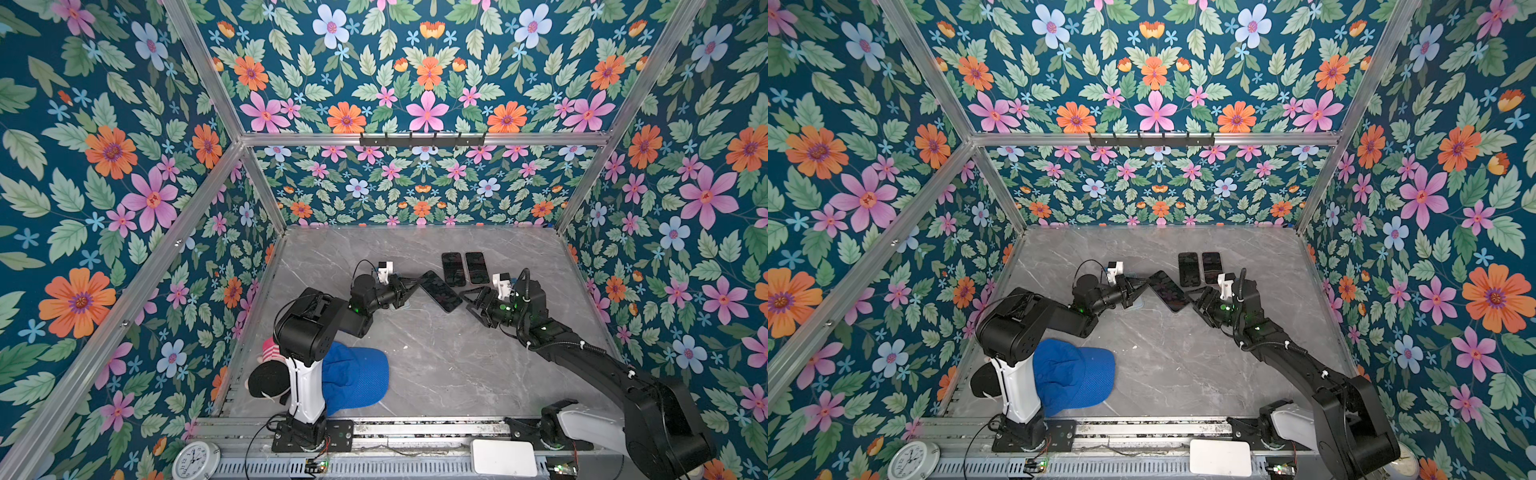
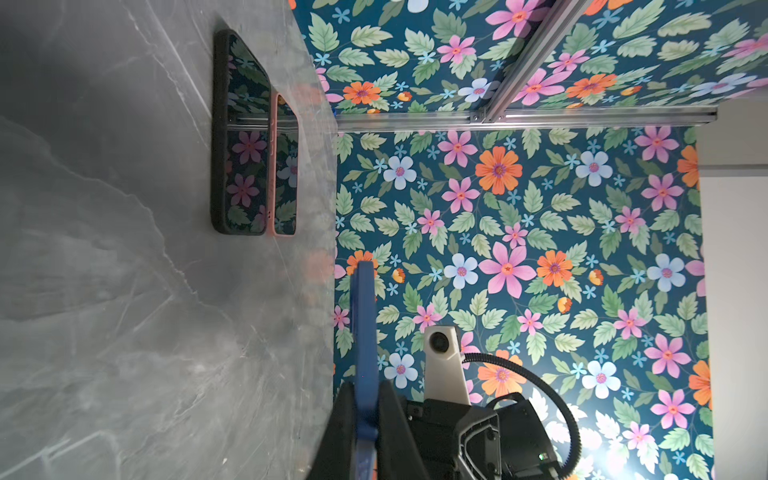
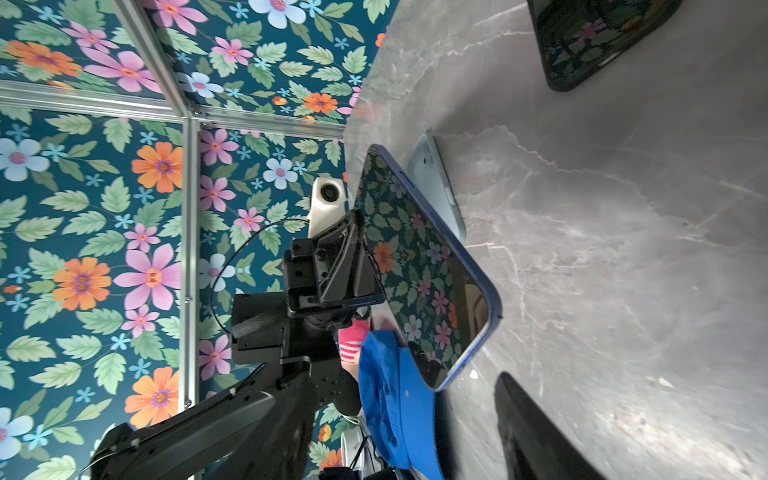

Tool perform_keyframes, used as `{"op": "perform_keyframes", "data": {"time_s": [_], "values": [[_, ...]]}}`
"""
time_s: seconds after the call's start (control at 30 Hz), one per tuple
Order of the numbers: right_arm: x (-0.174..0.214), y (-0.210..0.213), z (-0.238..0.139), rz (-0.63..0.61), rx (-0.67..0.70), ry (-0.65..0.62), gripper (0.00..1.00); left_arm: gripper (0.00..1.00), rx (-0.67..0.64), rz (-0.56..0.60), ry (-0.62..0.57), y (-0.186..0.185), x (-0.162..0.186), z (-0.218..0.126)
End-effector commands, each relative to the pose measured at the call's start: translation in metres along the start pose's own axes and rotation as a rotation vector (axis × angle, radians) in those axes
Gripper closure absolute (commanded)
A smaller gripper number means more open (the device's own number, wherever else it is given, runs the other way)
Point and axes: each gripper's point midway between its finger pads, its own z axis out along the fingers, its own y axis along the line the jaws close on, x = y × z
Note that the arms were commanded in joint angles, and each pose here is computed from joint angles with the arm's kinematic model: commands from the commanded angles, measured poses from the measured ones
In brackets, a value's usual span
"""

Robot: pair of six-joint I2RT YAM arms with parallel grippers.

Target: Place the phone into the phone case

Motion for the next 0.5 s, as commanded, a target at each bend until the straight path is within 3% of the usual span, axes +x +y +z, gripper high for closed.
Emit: {"op": "perform_keyframes", "data": {"time_s": [0.0, 0.47], "values": [[-0.0054, 0.0193, -0.0008, 0.028, -0.101, -0.024, 0.34, 0.99, 0.103, 0.014, -0.026, -0.0249, -0.0051, -0.0007], [-0.0113, 0.0124, 0.0084, 0.138, -0.238, -0.057, 0.40, 0.99, 0.163, -0.022, -0.046, -0.0285, -0.0077, -0.0034]]}}
